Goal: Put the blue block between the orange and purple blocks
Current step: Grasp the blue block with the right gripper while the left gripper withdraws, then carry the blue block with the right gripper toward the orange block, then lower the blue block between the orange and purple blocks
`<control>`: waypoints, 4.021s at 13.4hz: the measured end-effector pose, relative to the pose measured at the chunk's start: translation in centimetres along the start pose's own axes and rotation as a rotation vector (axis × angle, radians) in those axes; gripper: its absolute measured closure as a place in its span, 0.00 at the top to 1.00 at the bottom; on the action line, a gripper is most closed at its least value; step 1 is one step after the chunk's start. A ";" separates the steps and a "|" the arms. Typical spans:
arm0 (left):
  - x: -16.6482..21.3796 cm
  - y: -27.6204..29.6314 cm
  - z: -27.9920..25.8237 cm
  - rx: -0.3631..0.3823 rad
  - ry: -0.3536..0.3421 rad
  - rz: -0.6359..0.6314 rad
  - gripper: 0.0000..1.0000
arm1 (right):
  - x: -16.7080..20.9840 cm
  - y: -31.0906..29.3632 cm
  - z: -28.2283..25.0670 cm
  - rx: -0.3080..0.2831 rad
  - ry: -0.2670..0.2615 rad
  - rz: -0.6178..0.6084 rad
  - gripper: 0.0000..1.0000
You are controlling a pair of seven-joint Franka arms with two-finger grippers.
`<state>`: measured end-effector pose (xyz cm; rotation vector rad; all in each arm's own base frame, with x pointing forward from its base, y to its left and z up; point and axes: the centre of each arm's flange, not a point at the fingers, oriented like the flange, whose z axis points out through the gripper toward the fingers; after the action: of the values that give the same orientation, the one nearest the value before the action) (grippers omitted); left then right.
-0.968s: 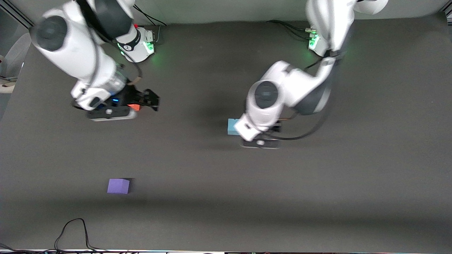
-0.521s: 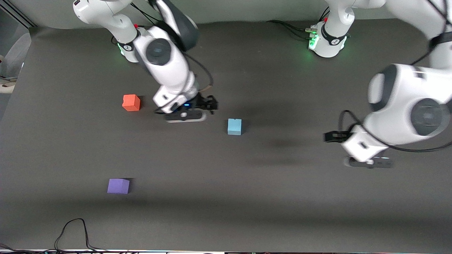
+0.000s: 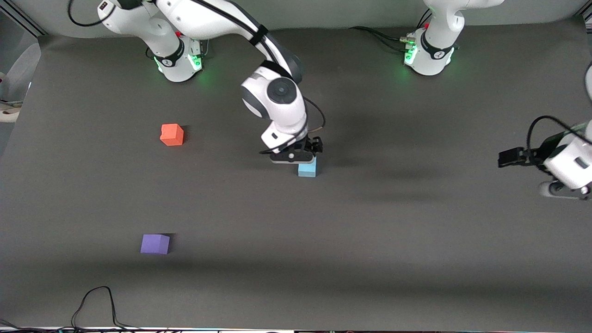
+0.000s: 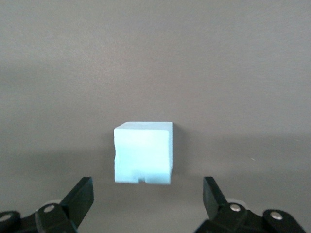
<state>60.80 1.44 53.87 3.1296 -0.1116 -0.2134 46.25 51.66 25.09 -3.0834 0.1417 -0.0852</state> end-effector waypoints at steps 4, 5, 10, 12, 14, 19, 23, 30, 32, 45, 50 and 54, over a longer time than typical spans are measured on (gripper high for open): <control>-2.7 0.0 0.4 0.000 0.035 0.001 1.00 | -0.2 -0.8 4.2 -0.012 0.022 -0.014 1.00; -3.2 0.1 0.5 0.000 0.036 0.002 1.00 | -0.2 -0.8 4.9 -0.013 0.023 -0.016 1.00; -3.8 0.8 -0.4 0.002 0.056 0.014 1.00 | -0.4 -0.7 6.0 -0.020 0.028 -0.027 0.85; -3.8 2.1 -1.1 0.005 0.062 0.023 1.00 | -0.4 -0.8 5.9 -0.020 0.033 -0.032 0.61; -4.1 3.2 -2.0 0.005 0.041 0.020 1.00 | -0.1 -0.8 5.6 -0.018 0.041 -0.032 0.59; -4.7 2.8 -2.9 0.003 0.017 0.009 1.00 | 4.5 1.5 -1.2 -0.077 0.077 -0.014 0.59; -4.8 2.9 -2.8 0.002 0.004 0.010 1.00 | 10.9 10.4 -13.0 -0.052 0.072 -0.016 0.59; -4.8 3.2 -2.7 0.003 -0.002 0.015 1.00 | 15.4 31.9 -19.0 -0.056 0.005 -0.045 0.59; -4.8 3.2 -2.7 0.003 -0.002 0.016 1.00 | 15.7 38.6 -18.0 -0.042 -0.037 -0.081 0.59; -4.8 3.2 -2.5 0.003 -0.008 0.016 1.00 | 11.4 50.5 2.8 -0.019 -0.072 -0.161 0.57; -4.8 3.2 -2.5 0.003 -0.007 0.015 1.00 | 11.5 50.4 2.8 -0.009 -0.067 -0.143 0.72; -4.8 3.2 -2.6 0.003 -0.006 0.015 1.00 | 11.7 50.1 2.8 -0.002 -0.061 -0.135 1.00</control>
<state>56.21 -1.38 57.07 3.1301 -0.1351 -0.2225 53.57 0.88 20.05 -3.0905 -0.0695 0.0035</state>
